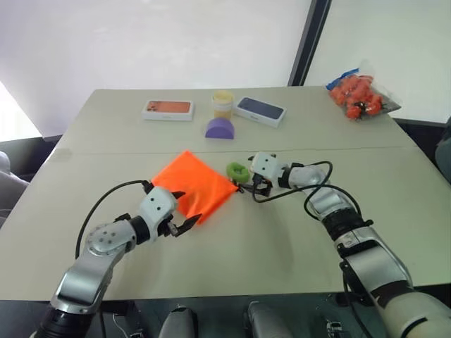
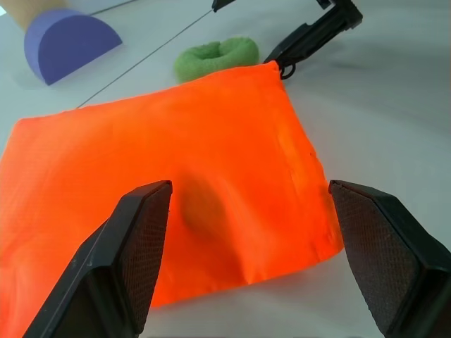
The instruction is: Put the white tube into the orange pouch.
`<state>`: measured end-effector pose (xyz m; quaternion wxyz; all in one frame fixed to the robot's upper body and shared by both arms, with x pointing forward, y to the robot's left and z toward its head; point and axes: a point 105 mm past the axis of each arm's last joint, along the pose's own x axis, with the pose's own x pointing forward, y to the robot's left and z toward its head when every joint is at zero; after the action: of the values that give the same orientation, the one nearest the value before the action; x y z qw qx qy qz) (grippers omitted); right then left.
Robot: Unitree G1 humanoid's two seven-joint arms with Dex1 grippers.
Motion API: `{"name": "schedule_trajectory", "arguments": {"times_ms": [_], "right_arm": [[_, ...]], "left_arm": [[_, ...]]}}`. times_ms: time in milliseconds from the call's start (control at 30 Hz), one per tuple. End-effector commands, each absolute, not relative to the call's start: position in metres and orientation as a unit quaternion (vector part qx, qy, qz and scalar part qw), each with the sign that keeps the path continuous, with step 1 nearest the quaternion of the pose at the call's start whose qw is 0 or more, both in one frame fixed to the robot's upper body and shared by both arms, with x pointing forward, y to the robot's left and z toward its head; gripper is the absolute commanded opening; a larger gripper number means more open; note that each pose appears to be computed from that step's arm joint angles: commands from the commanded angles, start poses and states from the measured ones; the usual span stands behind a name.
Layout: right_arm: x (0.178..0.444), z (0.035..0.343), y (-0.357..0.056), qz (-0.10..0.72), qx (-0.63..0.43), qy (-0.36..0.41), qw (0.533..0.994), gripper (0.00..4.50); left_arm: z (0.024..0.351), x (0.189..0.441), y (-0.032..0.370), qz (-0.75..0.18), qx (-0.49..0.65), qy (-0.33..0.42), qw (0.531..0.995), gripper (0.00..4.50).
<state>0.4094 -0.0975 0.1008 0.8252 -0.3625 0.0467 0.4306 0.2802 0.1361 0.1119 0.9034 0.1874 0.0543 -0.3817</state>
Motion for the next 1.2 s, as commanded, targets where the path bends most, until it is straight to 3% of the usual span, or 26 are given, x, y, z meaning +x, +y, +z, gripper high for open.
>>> {"name": "schedule_trajectory", "arguments": {"times_ms": [33,133,367,600,767,967,1033,1200], "right_arm": [[0.412,0.112,-0.087,0.436,-0.361,0.021,0.824,4.5],[0.413,0.108,-0.086,0.436,-0.339,0.031,0.833,3.62],[0.422,0.107,-0.099,0.386,-0.323,0.036,0.863,0.11],[0.414,0.136,-0.122,0.34,-0.315,-0.013,0.886,0.01],[0.383,0.175,-0.142,0.325,-0.261,-0.055,0.907,0.01],[0.346,0.19,-0.149,0.346,-0.235,-0.054,0.907,0.01],[0.333,0.195,-0.148,0.359,-0.22,-0.054,0.905,0.0],[0.325,0.195,-0.146,0.363,-0.217,-0.048,0.905,0.0]], "left_arm": [[0.12,0.28,0.134,-0.381,0.192,0.033,0.904,3.8],[0.12,0.281,0.133,-0.38,0.193,0.032,0.904,3.86],[0.122,0.281,0.133,-0.377,0.192,0.028,0.906,3.86],[0.13,0.284,0.132,-0.37,0.18,0.01,0.911,3.86],[0.142,0.291,0.128,-0.368,0.157,-0.01,0.917,3.86],[0.146,0.298,0.107,-0.408,0.131,-0.021,0.903,3.86],[0.149,0.301,0.092,-0.443,0.117,-0.028,0.889,4.38],[0.158,0.314,0.077,-0.459,0.152,-0.059,0.873,4.44]]}}
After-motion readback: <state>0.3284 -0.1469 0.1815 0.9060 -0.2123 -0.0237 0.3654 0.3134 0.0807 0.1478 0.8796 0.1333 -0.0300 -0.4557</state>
